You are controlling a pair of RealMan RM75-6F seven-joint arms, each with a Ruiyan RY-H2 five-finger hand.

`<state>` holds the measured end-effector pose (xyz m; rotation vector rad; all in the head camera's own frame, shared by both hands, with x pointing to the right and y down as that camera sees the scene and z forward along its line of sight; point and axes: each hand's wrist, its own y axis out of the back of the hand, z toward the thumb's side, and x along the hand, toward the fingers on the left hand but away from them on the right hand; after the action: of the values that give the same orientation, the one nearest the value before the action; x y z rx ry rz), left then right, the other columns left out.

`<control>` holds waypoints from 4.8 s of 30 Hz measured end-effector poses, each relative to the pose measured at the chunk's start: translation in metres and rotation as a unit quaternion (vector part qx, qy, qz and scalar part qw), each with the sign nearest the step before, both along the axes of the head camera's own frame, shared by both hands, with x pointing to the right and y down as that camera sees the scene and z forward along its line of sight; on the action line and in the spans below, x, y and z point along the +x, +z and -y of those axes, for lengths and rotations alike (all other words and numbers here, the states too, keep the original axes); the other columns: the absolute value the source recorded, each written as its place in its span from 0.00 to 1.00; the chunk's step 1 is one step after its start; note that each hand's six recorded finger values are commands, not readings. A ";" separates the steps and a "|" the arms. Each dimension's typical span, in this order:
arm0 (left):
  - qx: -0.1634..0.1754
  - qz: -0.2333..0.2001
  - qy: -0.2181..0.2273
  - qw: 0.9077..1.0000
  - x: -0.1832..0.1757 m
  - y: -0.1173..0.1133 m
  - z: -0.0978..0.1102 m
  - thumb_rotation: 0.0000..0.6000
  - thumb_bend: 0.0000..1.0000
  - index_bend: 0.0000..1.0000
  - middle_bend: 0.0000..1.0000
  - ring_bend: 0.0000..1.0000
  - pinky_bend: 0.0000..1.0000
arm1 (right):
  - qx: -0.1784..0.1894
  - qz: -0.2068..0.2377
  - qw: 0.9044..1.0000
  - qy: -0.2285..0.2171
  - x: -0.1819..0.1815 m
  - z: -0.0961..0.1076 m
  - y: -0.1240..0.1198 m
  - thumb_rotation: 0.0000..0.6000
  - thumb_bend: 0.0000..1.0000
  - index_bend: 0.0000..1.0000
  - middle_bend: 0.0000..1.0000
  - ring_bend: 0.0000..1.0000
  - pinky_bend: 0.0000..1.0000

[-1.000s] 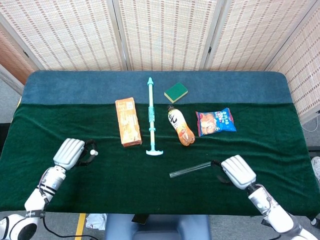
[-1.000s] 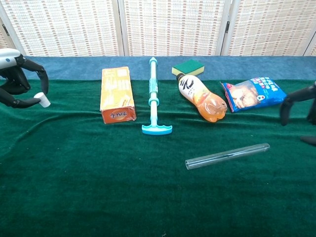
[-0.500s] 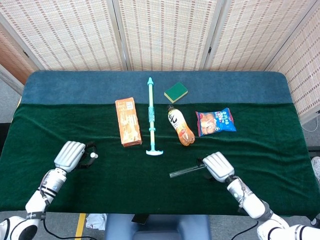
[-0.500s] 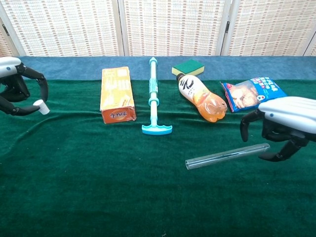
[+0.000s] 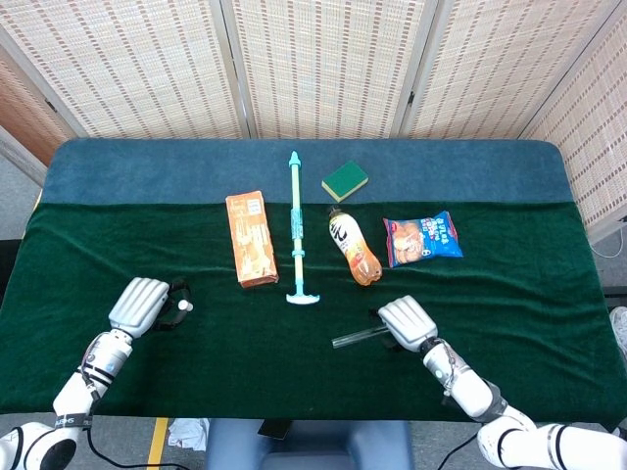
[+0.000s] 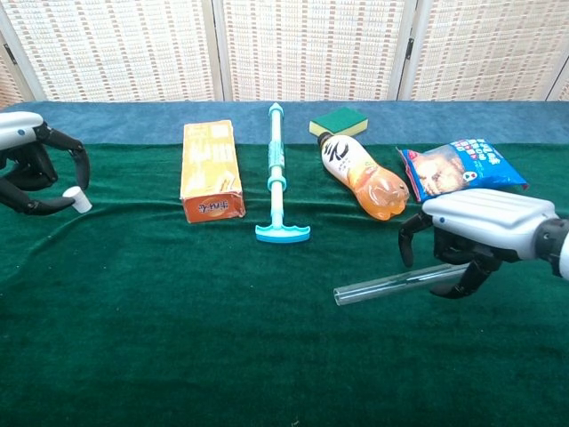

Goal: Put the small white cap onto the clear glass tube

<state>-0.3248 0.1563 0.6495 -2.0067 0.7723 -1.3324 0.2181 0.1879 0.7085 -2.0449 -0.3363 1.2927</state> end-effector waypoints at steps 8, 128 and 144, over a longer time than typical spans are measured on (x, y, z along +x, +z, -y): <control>-0.002 0.000 -0.003 1.000 -0.004 0.002 -0.001 1.00 0.44 0.63 1.00 0.89 0.81 | -0.003 -0.005 1.000 -0.002 -0.005 0.000 0.006 1.00 0.33 0.48 1.00 1.00 0.98; 0.118 -0.273 0.032 0.954 0.112 -0.086 0.025 1.00 0.44 0.63 1.00 0.88 0.81 | -0.144 0.297 0.905 0.269 -0.130 0.053 -0.058 1.00 0.71 0.91 1.00 1.00 1.00; 0.116 -0.274 0.032 0.954 0.111 -0.086 0.025 1.00 0.44 0.63 1.00 0.88 0.81 | -0.143 0.299 0.904 0.271 -0.130 0.054 -0.057 1.00 0.72 0.91 1.00 1.00 1.00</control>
<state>-0.2134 0.1309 0.5635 -2.2008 1.0396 -0.6035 0.0882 0.1336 0.6515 -2.7040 -1.1178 1.0076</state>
